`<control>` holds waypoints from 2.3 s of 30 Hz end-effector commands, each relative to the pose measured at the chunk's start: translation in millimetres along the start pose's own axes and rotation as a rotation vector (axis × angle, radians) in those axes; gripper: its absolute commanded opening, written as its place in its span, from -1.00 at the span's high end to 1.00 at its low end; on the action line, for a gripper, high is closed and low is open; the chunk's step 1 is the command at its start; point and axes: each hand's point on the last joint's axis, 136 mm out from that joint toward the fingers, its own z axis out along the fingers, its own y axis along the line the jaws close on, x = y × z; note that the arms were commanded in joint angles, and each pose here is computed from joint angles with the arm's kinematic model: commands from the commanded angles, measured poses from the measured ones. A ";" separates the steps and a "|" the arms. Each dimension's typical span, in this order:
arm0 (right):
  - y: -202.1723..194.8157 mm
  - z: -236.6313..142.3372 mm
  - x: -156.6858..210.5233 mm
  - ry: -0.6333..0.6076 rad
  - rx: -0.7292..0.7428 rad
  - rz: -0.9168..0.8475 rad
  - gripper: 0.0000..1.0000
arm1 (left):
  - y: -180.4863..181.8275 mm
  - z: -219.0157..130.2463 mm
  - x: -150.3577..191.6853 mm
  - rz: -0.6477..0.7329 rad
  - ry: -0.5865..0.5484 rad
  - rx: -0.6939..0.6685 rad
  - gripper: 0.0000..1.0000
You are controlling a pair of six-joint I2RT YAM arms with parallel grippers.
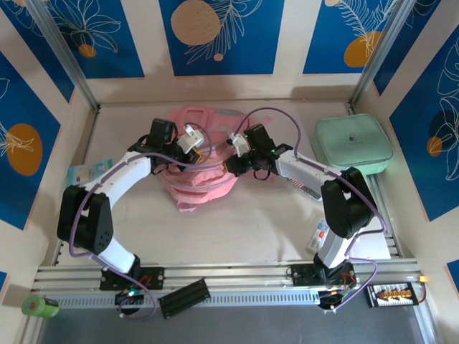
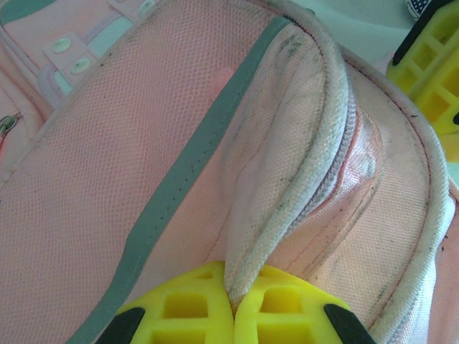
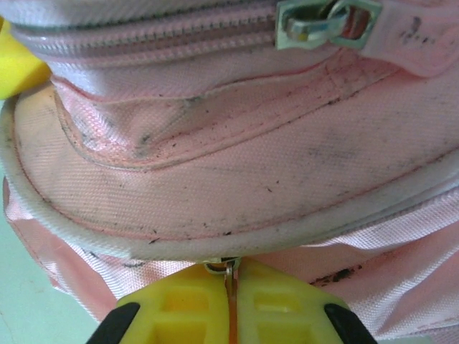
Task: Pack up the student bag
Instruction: Unzip the student bag at the top-center of the table.
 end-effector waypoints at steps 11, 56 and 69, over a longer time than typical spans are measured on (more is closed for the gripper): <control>75.2 -1.8 2.4 -0.091 -0.133 0.001 0.91 | 15.2 11.3 -57.9 -0.081 -0.148 0.019 1.00; -20.0 -22.6 -70.5 -0.154 -0.363 1.114 -0.52 | -27.5 8.0 -54.9 0.062 -0.164 0.086 1.00; -10.9 4.6 -65.7 -0.036 -0.312 1.197 -0.25 | -36.6 6.7 -52.2 0.085 -0.139 0.099 0.71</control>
